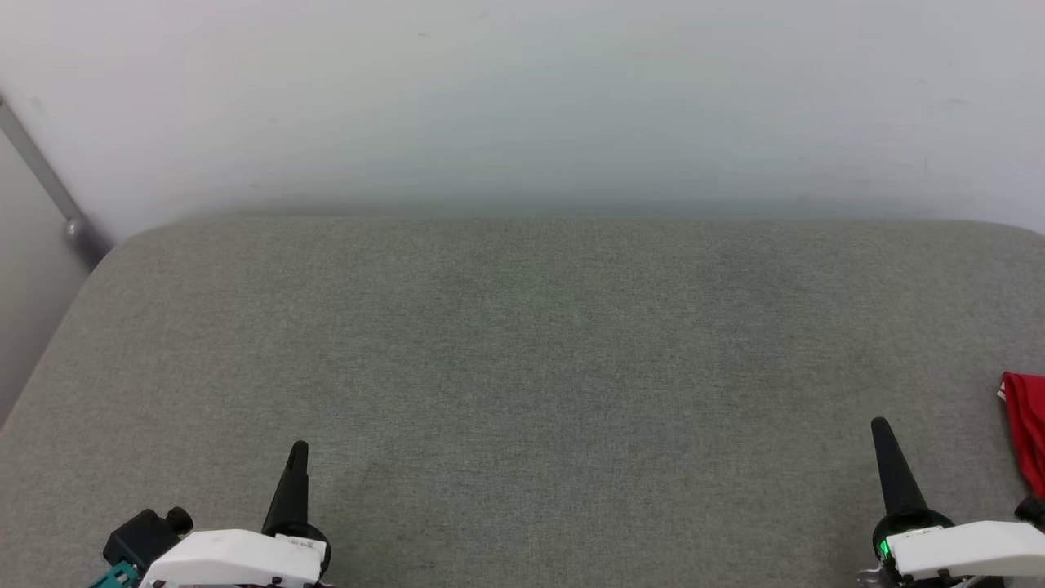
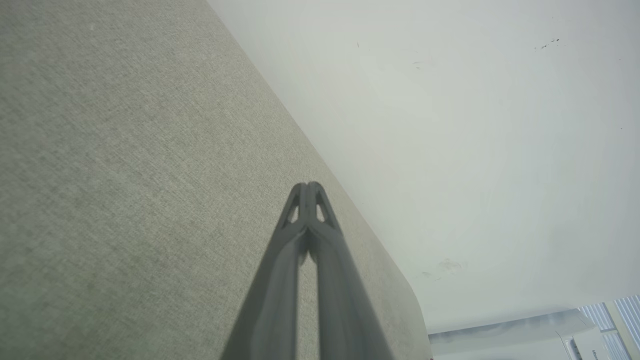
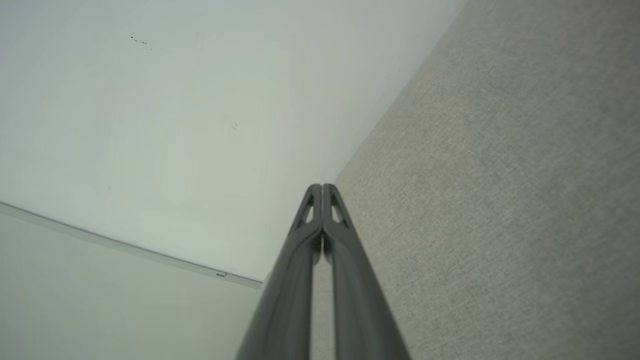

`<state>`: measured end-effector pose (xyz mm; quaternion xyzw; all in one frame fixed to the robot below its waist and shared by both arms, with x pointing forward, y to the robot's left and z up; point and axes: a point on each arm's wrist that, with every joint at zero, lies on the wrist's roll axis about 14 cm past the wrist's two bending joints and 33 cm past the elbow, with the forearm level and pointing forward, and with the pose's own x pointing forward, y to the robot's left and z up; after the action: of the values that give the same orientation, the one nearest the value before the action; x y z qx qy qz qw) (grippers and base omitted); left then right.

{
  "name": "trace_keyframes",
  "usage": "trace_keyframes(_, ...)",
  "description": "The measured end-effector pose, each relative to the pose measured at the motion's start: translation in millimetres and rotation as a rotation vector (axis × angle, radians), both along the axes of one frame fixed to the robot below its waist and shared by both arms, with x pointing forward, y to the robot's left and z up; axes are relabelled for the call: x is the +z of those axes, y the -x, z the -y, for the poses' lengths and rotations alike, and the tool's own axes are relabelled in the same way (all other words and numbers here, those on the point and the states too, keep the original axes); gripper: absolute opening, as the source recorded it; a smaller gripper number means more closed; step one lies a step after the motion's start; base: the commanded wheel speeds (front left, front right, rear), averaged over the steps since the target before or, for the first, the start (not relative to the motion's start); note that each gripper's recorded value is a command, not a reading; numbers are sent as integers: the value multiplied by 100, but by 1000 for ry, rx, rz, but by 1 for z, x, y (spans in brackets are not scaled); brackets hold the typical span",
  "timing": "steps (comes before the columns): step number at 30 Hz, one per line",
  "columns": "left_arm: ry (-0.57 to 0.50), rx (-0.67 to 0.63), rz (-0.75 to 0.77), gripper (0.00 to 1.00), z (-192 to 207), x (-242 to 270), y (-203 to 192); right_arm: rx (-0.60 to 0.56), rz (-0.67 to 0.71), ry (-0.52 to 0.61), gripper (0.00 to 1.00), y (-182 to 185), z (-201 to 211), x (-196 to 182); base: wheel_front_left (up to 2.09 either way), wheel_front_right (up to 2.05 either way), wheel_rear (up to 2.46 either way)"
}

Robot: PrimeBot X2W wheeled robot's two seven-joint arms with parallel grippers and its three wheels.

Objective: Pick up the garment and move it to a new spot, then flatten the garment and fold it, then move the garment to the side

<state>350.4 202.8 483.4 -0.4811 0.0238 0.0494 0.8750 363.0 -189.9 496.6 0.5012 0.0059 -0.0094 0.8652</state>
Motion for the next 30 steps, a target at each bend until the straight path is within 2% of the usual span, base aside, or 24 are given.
trace_keyframes(30, 299, -13, 39, 0, 1, 9, -19, 0, -1, -277, 0, -14, 4, 4, 0, 0, 0)
